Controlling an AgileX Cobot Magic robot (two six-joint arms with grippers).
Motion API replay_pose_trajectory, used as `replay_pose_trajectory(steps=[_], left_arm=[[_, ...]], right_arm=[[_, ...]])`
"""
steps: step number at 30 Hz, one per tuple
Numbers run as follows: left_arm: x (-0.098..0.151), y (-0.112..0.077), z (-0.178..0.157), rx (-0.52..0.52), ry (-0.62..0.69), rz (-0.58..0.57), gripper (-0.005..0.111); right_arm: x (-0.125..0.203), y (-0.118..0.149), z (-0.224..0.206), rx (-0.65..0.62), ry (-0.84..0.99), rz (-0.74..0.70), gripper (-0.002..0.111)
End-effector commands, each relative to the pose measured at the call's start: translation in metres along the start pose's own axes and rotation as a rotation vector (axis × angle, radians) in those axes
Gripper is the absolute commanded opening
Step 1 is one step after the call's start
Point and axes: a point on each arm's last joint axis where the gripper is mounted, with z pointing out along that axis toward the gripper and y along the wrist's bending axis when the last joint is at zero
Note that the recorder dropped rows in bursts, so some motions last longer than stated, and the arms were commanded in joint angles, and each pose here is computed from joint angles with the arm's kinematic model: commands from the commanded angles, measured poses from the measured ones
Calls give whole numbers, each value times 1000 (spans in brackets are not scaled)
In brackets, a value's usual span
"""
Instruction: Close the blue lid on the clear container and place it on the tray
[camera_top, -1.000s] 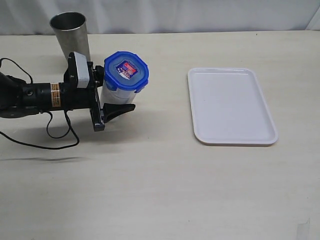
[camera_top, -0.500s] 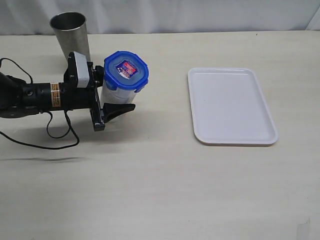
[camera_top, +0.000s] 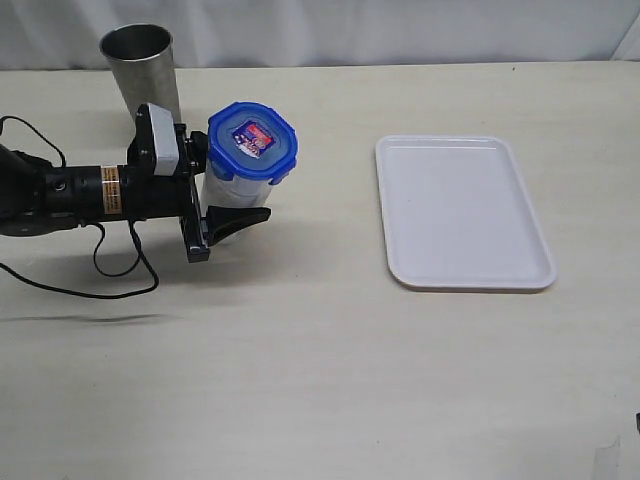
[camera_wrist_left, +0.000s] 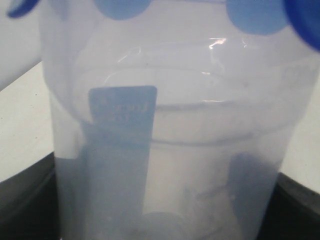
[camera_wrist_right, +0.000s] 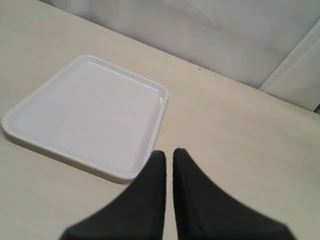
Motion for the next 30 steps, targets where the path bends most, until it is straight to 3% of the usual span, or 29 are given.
replay_pose_trajectory(steps=[1, 5, 10, 25, 30], left_arm=[[-3, 0, 0, -8, -27, -19, 0], [-3, 0, 0, -8, -27, -19, 0], [-3, 0, 0, -8, -27, -19, 0], [-3, 0, 0, -8, -27, -19, 0], [-6, 9, 1, -114, -49, -61, 0]], right_arm=[[1, 0, 0, 7, 3, 0, 5], [1, 0, 0, 7, 3, 79, 5], [0, -1, 0, 10, -11, 378, 5], [0, -1, 0, 10, -11, 385, 5], [0, -1, 0, 10, -11, 385, 5]])
